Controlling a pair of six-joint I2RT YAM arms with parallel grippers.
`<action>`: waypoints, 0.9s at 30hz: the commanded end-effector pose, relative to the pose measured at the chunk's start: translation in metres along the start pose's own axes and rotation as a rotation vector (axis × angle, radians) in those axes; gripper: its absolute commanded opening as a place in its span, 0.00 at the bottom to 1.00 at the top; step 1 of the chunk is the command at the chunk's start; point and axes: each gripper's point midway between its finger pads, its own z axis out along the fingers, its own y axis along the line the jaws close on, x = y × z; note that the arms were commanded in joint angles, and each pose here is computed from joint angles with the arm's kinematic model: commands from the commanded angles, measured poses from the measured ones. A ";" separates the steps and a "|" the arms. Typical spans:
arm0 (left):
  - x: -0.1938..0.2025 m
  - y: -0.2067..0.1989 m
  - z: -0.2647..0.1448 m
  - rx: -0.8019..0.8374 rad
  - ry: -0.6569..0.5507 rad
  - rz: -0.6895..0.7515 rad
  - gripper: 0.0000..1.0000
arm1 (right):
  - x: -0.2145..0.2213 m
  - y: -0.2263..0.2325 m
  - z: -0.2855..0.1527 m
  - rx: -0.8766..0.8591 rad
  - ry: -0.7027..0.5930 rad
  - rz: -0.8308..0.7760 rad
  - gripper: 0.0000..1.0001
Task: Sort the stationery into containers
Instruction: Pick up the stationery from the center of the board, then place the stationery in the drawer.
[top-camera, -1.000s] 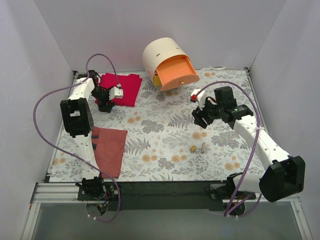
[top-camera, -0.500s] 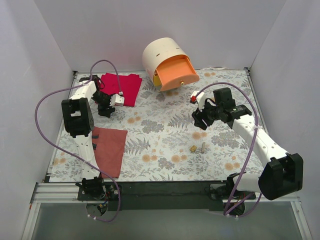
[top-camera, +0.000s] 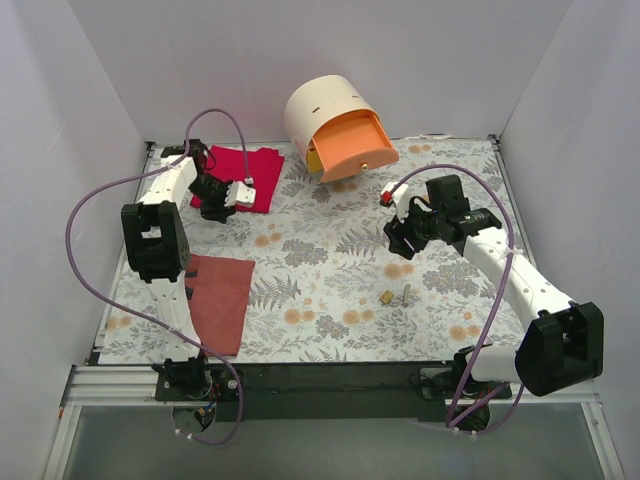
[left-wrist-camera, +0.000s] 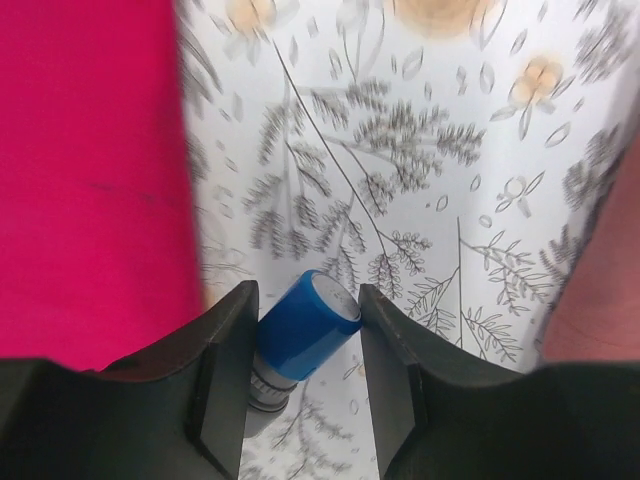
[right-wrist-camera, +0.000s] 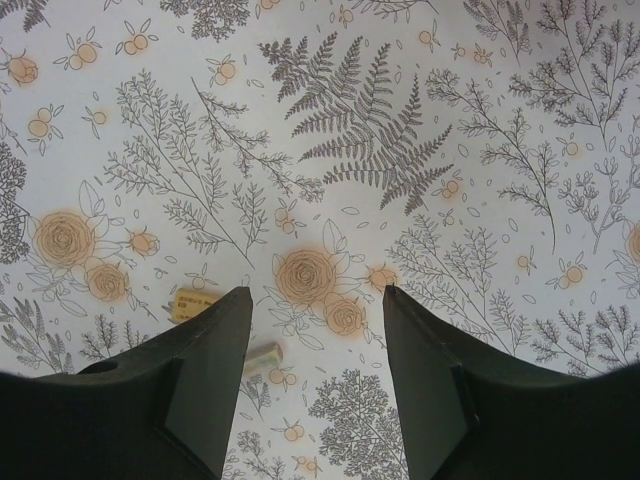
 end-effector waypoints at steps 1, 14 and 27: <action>-0.126 0.020 -0.107 -0.257 -0.146 0.218 0.00 | -0.019 -0.005 -0.017 0.039 -0.058 -0.014 0.63; -0.336 0.020 -0.220 -0.639 -0.602 0.361 0.00 | 0.006 -0.004 -0.019 0.070 -0.022 0.000 0.63; -0.424 0.064 -0.201 -0.696 -0.889 0.164 0.00 | 0.017 -0.008 -0.027 0.110 -0.046 0.054 0.63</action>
